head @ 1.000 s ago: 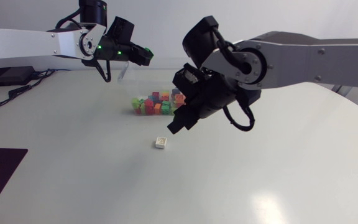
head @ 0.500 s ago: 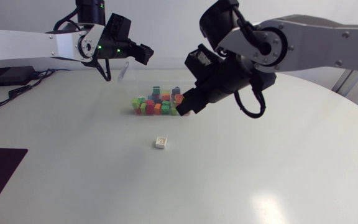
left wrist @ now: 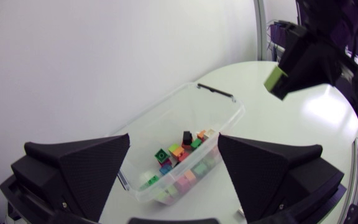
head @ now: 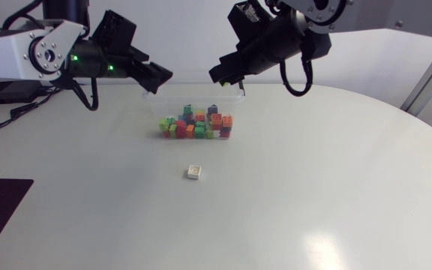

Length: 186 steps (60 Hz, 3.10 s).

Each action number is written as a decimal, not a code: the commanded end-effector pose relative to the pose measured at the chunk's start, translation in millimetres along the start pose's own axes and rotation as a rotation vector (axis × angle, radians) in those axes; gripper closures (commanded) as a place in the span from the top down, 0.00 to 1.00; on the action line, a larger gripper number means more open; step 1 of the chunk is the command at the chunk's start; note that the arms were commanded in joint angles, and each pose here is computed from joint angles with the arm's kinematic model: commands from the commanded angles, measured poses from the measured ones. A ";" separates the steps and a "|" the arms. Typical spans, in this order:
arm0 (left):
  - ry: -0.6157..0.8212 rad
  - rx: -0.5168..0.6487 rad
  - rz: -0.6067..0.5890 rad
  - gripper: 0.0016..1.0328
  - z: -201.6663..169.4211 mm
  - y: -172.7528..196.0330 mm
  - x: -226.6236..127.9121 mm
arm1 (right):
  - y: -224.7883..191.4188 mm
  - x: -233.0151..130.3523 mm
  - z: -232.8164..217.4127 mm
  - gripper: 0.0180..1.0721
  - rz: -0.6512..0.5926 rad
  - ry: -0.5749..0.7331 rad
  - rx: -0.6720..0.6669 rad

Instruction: Place the duplo bricks in the container

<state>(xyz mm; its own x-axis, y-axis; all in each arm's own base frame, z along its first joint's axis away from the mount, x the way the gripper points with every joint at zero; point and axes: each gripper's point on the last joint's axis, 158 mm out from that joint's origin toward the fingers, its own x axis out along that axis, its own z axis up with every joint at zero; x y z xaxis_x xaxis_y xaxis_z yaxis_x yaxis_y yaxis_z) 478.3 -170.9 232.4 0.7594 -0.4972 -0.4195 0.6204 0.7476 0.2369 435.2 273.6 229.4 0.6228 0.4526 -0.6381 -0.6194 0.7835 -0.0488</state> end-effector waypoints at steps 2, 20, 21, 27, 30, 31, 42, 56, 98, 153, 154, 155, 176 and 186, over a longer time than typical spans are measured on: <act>0.048 0.049 -0.036 0.96 -26.8 -10.8 -4.2 | -0.9 14.8 13.7 0.23 0.003 -0.024 0.017; 0.087 0.122 -0.146 0.96 -61.7 -42.4 -4.9 | -6.7 45.3 29.2 0.23 -0.002 -0.047 0.019; 0.089 0.126 -0.148 0.96 -63.0 -43.0 -4.8 | -6.9 46.4 30.7 0.23 -0.003 -0.051 0.019; 0.097 0.144 -0.174 0.95 -70.8 -50.1 -2.8 | -8.7 52.8 34.0 0.23 -0.005 -0.057 0.018; 0.103 0.151 -0.189 0.95 -74.6 -54.0 -2.2 | -10.4 55.1 38.5 0.23 -0.008 -0.074 0.017; 0.106 0.153 -0.194 0.95 -76.6 -55.4 -2.0 | -10.6 56.0 39.6 0.23 -0.008 -0.078 0.017; 0.132 0.181 -0.233 0.95 -91.4 -65.4 -0.4 | -12.7 72.2 46.9 0.23 -0.010 -0.092 0.016; 0.165 0.217 -0.278 0.95 -110.5 -77.0 0.4 | -17.8 90.1 53.7 0.23 -0.016 -0.119 0.021; 0.220 0.254 -0.337 0.95 -145.9 -93.2 3.9 | -38.1 132.4 65.3 0.24 -0.045 -0.197 0.022; 0.268 0.396 -0.494 0.94 -169.2 -135.0 19.5 | -37.2 84.7 67.1 0.96 -0.094 -0.184 -0.034; 0.269 0.401 -0.501 0.94 -169.4 -136.0 20.0 | -37.8 82.6 65.7 0.96 -0.095 -0.184 -0.034; 0.273 0.409 -0.507 0.94 -170.5 -136.7 20.7 | -36.9 79.6 63.6 0.96 -0.094 -0.184 -0.034; 0.307 0.518 -0.635 0.94 -171.4 -148.6 35.8 | -24.4 22.7 20.8 0.96 -0.087 -0.164 -0.075; 0.341 0.561 -0.702 0.94 -176.3 -155.1 43.2 | -19.2 8.2 -13.0 0.96 -0.082 -0.117 -0.104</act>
<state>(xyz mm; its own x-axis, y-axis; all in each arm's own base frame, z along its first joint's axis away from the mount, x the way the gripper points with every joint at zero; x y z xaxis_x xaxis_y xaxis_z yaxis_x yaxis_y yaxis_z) 378.5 -222.7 28.9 0.1710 -0.5325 -0.8290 0.9831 0.0357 0.1798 457.8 265.3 221.7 0.7246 0.4448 -0.5264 -0.5948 0.7895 -0.1517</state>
